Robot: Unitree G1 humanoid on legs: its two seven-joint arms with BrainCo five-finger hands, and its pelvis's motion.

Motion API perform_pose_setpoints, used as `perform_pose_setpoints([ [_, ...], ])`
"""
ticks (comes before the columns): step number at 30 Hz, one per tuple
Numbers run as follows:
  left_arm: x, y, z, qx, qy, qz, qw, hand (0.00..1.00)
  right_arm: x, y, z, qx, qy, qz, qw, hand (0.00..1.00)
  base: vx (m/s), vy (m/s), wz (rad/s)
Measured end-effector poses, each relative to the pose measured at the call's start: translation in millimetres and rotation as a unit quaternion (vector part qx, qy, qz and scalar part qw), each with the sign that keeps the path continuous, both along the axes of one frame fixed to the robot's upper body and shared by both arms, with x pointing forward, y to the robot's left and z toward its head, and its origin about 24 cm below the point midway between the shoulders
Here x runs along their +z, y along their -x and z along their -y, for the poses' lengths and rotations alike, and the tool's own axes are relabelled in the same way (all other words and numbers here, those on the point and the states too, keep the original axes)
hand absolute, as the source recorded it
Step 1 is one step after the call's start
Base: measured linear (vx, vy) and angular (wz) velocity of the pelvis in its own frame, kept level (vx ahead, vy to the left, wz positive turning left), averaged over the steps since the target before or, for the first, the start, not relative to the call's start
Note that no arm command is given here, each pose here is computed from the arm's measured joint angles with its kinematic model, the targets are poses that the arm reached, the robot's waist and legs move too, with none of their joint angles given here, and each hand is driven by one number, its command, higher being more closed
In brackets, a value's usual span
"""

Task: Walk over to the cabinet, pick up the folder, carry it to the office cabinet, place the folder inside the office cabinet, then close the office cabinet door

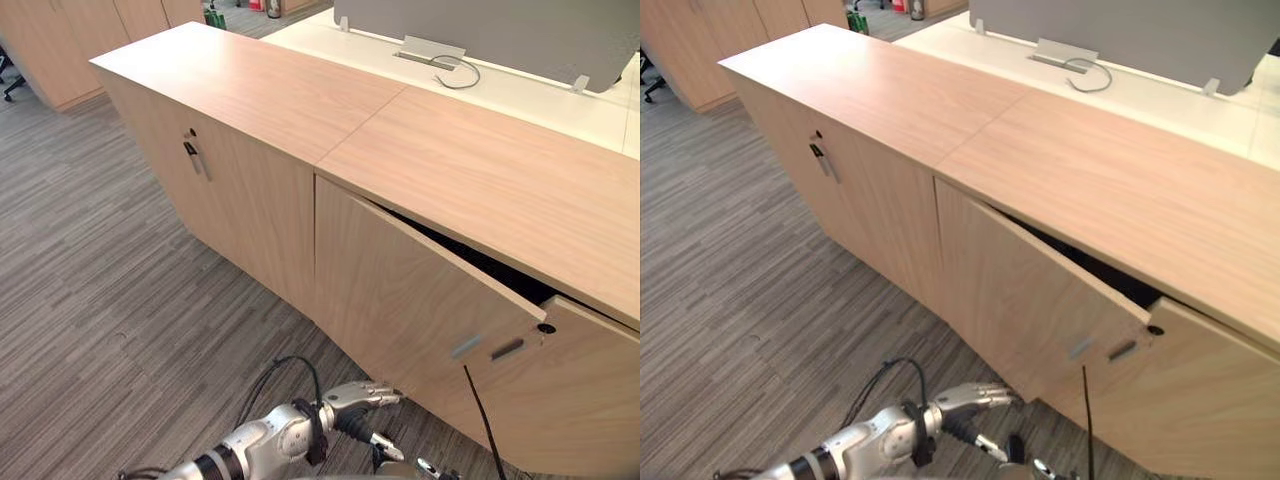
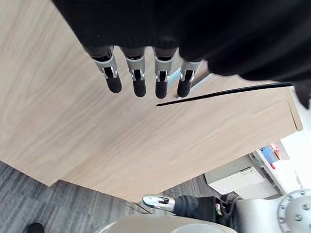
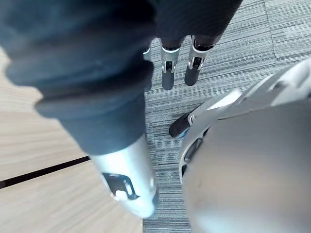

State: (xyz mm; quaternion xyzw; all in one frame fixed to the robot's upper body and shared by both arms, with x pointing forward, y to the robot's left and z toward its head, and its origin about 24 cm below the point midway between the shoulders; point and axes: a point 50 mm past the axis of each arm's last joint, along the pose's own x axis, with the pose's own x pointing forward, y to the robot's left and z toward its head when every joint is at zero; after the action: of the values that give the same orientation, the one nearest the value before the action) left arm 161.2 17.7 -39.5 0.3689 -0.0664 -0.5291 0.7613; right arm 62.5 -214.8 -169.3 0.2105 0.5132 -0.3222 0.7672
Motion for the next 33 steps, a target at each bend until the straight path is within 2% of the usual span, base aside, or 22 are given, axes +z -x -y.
perform_pose_setpoints([
  [6,4,8,6,0.044,0.053,-0.047,0.996,0.0,2,-4,6,0.009,0.008,0.003,1.0,0.0,-0.01,-0.044,-0.26],
  [8,2,7,2,0.074,0.067,-0.071,0.992,0.0,2,-2,7,0.021,0.012,-0.001,1.0,0.0,0.06,-0.106,-0.25],
  [11,-6,-1,-12,0.164,0.087,-0.124,0.975,0.0,2,0,7,0.028,0.016,-0.001,0.999,0.0,0.08,-0.117,-0.21],
  [14,-14,-13,-27,0.256,0.114,-0.169,0.945,0.0,2,2,11,0.035,0.023,-0.007,0.999,0.0,0.16,-0.168,-0.38],
  [16,-23,-23,-45,0.349,0.141,-0.201,0.904,0.0,3,-1,12,0.069,0.032,-0.011,0.997,0.0,0.19,-0.107,-0.78],
  [17,-26,-25,-50,0.37,0.149,-0.209,0.893,0.0,4,-3,12,0.071,0.034,-0.009,0.997,0.0,0.17,-0.002,-0.82],
  [19,-33,-27,-64,0.435,0.172,-0.229,0.854,0.0,4,-5,10,0.073,0.033,-0.007,0.997,0.0,0.18,0.079,-0.76],
  [21,-41,-21,-91,0.51,0.205,-0.258,0.795,0.0,4,-13,6,0.075,0.03,0.003,0.997,0.0,0.15,0.179,-0.83],
  [22,-43,-19,-98,0.527,0.213,-0.263,0.78,0.0,4,-15,5,0.077,0.03,0.006,0.997,0.0,0.11,0.247,-0.79],
  [24,-49,-12,-124,0.59,0.24,-0.274,0.72,0.0,5,-23,-2,0.094,0.028,0.018,0.995,0.0,0.07,0.295,-0.78],
  [25,-51,-11,-129,0.605,0.251,-0.278,0.703,0.0,6,-24,0,0.097,0.032,0.022,0.995,0.0,0.01,0.337,-0.73],
  [26,-58,-7,-143,0.64,0.265,-0.291,0.66,0.0,6,-25,-1,0.098,0.031,0.025,0.994,0.0,0.0,0.248,-0.47],
  [27,-64,1,-162,0.684,0.294,-0.302,0.596,0.0,5,-22,-9,0.095,0.021,0.027,0.995,0.0,0.02,0.262,-0.38],
  [29,-69,11,-177,0.72,0.322,-0.305,0.534,0.0,5,-20,-15,0.107,0.018,0.029,0.994,0.0,0.05,0.155,-0.19],
  [31,-82,35,-194,0.774,0.351,-0.311,0.426,0.0,5,-18,-20,0.14,0.017,0.03,0.99,0.0,0.09,0.119,-0.35],
  [32,-83,37,-195,0.778,0.353,-0.313,0.415,0.0,5,-18,-20,0.139,0.017,0.03,0.99,0.0,0.12,0.058,-0.31],
  [33,-90,48,-197,0.793,0.352,-0.32,0.379,0.0,4,-16,-21,0.136,0.015,0.029,0.99,0.0,0.13,0.012,-0.24],
])
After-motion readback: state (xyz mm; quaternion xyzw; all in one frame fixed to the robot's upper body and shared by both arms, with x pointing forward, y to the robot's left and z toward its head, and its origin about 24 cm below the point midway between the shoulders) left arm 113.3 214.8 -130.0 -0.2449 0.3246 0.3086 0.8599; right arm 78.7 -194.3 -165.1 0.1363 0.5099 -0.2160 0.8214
